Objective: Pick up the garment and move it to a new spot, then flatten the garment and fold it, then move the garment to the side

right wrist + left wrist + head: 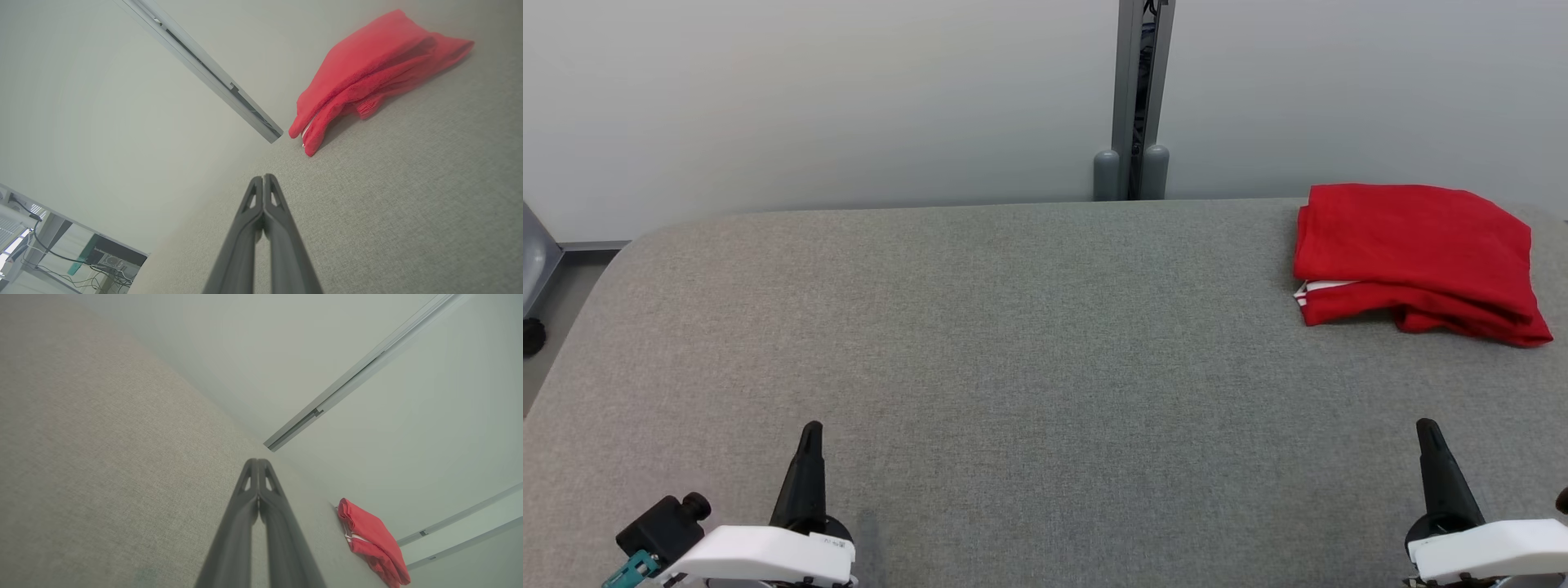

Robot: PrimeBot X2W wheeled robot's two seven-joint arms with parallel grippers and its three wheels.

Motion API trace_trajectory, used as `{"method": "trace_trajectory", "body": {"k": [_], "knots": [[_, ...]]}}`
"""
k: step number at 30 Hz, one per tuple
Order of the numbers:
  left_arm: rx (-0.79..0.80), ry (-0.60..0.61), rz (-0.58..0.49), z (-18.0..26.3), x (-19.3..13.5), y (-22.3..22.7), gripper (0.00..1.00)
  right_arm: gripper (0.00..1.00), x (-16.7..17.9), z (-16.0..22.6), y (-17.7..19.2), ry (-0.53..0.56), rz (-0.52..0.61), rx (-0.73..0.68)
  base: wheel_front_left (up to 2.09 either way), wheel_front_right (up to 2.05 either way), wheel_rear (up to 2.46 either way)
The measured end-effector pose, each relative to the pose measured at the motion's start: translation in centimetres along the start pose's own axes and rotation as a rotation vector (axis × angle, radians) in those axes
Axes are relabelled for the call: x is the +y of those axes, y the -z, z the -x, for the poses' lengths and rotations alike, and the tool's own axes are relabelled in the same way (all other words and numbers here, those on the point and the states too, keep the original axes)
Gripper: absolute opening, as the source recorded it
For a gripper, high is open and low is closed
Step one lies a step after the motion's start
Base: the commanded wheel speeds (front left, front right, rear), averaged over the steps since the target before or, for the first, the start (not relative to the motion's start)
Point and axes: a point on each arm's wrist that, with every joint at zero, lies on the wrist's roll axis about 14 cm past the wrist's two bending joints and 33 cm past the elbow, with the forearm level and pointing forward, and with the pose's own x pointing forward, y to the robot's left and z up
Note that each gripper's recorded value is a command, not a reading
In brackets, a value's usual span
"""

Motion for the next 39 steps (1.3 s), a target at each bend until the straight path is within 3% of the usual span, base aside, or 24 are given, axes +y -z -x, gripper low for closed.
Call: {"method": "trace_trajectory", "body": {"k": [39], "knots": [[0.015, 0.031, 0.411, -2.0, -0.8, -1.1, 0.0, 0.0, -1.5, -0.8, -2.0, 0.039, -0.435, -0.026, 0.0, 0.0, 0.0]]}}
